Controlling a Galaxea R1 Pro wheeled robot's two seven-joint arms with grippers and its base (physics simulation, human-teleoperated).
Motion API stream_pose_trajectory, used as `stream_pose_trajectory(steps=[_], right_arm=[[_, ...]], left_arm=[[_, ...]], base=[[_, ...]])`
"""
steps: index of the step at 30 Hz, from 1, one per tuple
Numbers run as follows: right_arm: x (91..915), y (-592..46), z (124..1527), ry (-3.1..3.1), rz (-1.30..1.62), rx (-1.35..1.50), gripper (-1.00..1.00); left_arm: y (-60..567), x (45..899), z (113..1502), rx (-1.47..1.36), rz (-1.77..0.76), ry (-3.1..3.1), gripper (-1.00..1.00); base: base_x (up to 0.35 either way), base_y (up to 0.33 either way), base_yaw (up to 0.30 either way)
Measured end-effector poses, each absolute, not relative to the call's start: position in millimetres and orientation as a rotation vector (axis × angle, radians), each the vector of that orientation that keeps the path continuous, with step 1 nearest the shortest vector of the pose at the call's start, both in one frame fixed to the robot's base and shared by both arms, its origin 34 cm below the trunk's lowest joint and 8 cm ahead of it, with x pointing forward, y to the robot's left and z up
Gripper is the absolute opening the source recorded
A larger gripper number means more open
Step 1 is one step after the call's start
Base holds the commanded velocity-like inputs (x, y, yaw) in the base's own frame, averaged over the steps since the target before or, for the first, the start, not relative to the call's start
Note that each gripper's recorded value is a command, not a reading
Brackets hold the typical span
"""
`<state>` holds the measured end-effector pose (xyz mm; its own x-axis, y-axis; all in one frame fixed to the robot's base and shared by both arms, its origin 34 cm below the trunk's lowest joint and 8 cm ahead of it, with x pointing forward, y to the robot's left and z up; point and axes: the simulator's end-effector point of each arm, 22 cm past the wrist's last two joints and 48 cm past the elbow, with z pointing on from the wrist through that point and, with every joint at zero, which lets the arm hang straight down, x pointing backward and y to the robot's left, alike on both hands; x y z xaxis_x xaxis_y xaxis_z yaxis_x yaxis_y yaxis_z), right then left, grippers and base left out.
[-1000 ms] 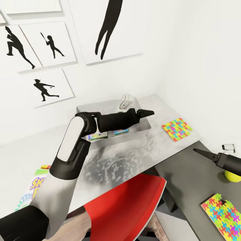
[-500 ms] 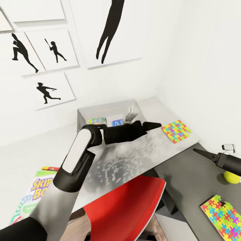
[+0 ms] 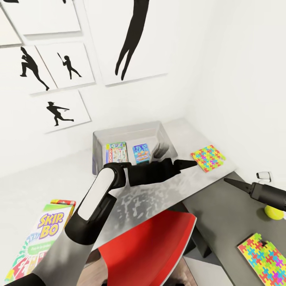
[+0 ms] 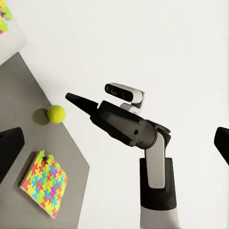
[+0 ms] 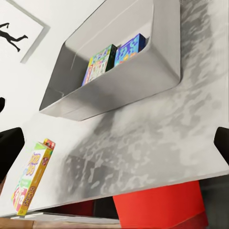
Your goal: Put all the toys in the child's room - the three board games (two on the bed and one on the table), the two jigsaw puzzles on the table, and the tennis ball on the table - inside the toy box on the table in the child's room.
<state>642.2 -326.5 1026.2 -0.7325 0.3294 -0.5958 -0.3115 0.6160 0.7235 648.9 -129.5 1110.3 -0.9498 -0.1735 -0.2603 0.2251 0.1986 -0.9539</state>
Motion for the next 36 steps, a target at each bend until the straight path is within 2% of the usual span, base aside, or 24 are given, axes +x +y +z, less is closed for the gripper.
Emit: stream_pose_trajectory(steps=[25, 36], right_arm=[[639, -316, 1042, 2.093, 1.136, -0.027, 1.00], [638, -316, 1051, 2.080, 1.131, -0.038, 1.00]], left_arm=[[-128, 638, 1124, 0.058, -1.814, 2.144, 1.00], [-120, 639, 1121, -0.035, -1.825, 2.126, 1.00]], base=[[0.000, 0.000, 0.000], [0.000, 0.000, 0.000]])
